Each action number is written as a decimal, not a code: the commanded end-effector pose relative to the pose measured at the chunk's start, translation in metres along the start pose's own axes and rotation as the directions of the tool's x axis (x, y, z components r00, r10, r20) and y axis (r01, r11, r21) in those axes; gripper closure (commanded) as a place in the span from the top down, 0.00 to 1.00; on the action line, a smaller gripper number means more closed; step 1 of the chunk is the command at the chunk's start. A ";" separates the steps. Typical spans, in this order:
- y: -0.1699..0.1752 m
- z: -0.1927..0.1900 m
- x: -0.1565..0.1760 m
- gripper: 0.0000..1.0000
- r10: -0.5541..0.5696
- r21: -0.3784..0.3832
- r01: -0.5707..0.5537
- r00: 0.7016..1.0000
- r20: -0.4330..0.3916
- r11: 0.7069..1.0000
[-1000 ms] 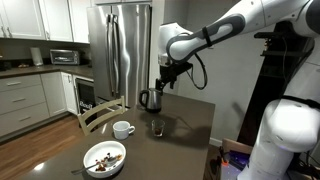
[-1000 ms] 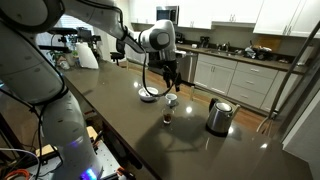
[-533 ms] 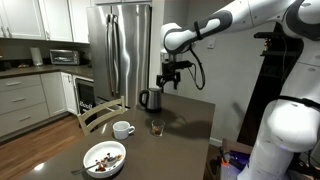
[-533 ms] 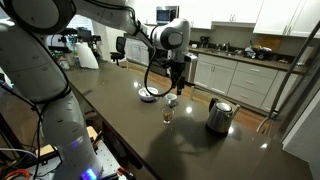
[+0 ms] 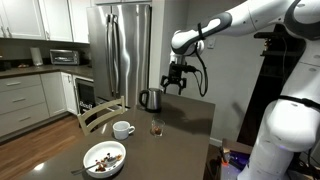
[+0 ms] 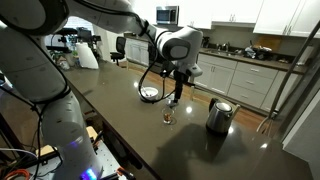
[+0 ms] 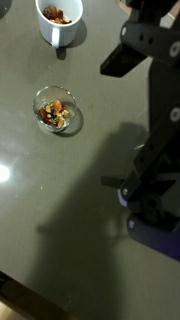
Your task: Pick up the glass cup and pour some of it's content into the bowl
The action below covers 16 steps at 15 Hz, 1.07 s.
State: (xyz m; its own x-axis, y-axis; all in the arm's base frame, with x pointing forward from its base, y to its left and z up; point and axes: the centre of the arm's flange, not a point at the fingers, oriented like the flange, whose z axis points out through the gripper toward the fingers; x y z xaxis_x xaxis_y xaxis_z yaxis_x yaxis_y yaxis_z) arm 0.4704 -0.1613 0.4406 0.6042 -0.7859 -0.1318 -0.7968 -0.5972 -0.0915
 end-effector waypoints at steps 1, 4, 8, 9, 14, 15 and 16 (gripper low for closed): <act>0.033 0.022 -0.010 1.00 0.140 0.110 -0.148 0.987 0.077 0.983; 0.027 0.022 0.000 1.00 0.114 0.086 -0.120 0.990 0.077 0.989; 0.024 0.023 -0.001 1.00 0.107 0.084 -0.113 0.991 0.076 0.990; 0.020 0.029 0.004 1.00 0.154 0.090 -0.163 0.983 0.095 0.983; 0.019 0.067 0.031 1.00 0.354 0.080 -0.386 0.897 0.265 0.919; 0.021 0.074 0.038 1.00 0.387 0.076 -0.424 0.876 0.289 0.902; 0.024 0.080 0.043 1.00 0.420 0.069 -0.461 0.851 0.315 0.884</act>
State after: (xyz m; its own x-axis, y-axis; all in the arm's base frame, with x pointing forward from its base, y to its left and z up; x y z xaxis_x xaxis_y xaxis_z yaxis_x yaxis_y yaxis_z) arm 0.4606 -0.1779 0.3696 0.3009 -0.8751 -0.3791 -0.9537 -0.2744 -0.1234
